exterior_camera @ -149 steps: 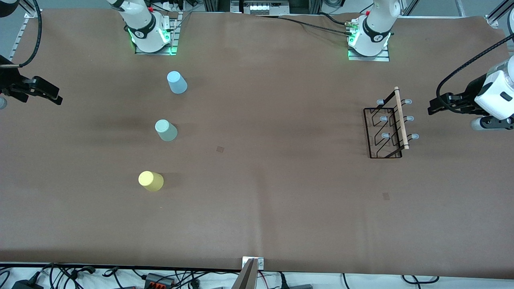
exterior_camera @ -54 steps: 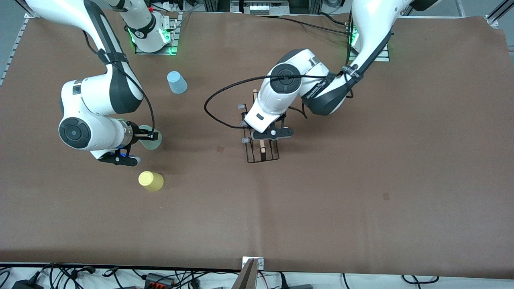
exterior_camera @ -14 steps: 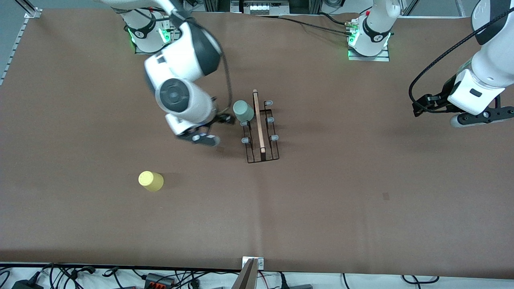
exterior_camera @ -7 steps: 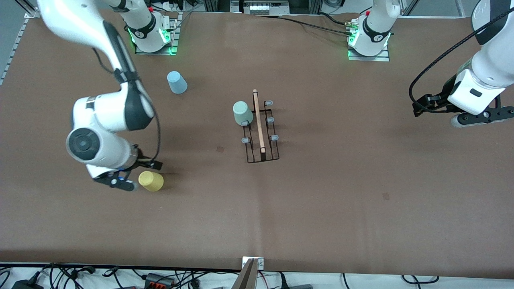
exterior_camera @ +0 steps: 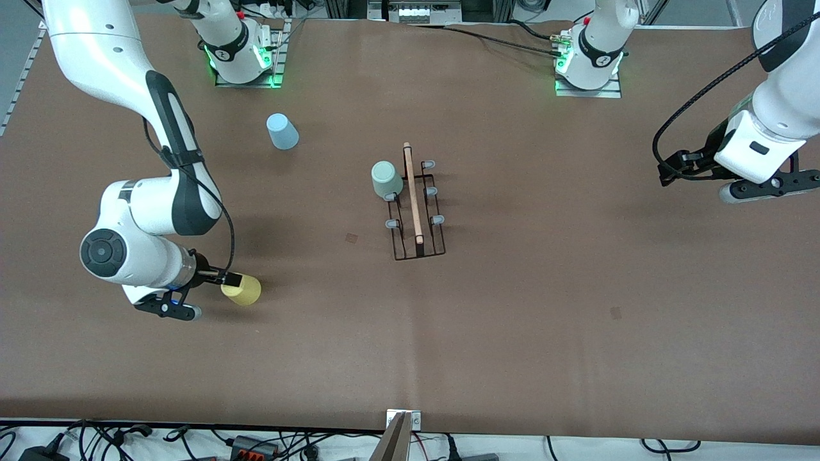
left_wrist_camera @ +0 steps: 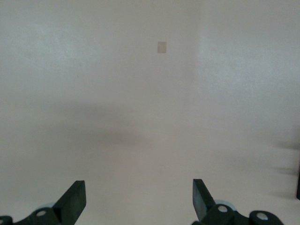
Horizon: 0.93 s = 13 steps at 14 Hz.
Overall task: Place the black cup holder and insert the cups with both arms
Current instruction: 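Move the right gripper to the yellow cup and grasp it, then lift the yellow cup and carry it over the rack with the right gripper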
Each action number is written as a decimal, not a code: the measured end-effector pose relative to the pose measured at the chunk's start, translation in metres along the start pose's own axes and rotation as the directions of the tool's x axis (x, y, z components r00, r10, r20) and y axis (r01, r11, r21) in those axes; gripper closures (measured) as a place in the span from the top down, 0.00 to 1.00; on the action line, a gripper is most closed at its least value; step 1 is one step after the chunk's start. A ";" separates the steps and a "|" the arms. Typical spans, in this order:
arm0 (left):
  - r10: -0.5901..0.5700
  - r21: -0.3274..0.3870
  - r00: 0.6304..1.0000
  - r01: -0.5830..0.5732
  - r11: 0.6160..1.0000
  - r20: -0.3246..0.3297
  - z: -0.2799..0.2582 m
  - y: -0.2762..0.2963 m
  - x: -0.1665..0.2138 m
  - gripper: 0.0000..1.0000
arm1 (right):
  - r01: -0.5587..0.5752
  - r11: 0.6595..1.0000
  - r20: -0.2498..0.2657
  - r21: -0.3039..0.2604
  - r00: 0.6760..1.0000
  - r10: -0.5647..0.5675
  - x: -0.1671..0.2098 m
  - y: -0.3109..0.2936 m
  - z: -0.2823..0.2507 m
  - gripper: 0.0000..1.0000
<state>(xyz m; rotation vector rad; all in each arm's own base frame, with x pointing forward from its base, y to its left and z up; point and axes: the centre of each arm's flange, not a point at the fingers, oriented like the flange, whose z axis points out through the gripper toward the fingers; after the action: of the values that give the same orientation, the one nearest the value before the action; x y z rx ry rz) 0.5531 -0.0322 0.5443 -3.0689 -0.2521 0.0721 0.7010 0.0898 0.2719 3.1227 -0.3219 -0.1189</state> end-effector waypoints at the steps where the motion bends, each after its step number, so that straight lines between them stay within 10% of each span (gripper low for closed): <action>1: 0.000 0.000 1.000 0.000 1.000 0.000 0.000 0.000 0.000 1.00 | 0.000 1.000 -0.019 0.005 1.000 0.000 0.002 -0.001 0.002 1.00; 13: 0.000 0.000 1.000 0.000 1.000 0.000 0.000 0.000 0.000 1.00 | 0.030 0.999 -0.047 0.025 0.998 -0.028 0.006 -0.016 0.040 1.00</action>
<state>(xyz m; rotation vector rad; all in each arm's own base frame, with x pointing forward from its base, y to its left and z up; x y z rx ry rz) 0.5531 -0.0321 0.5443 -3.0688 -0.2523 0.0725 0.7071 0.1043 0.2313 3.1511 -0.2800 -0.0421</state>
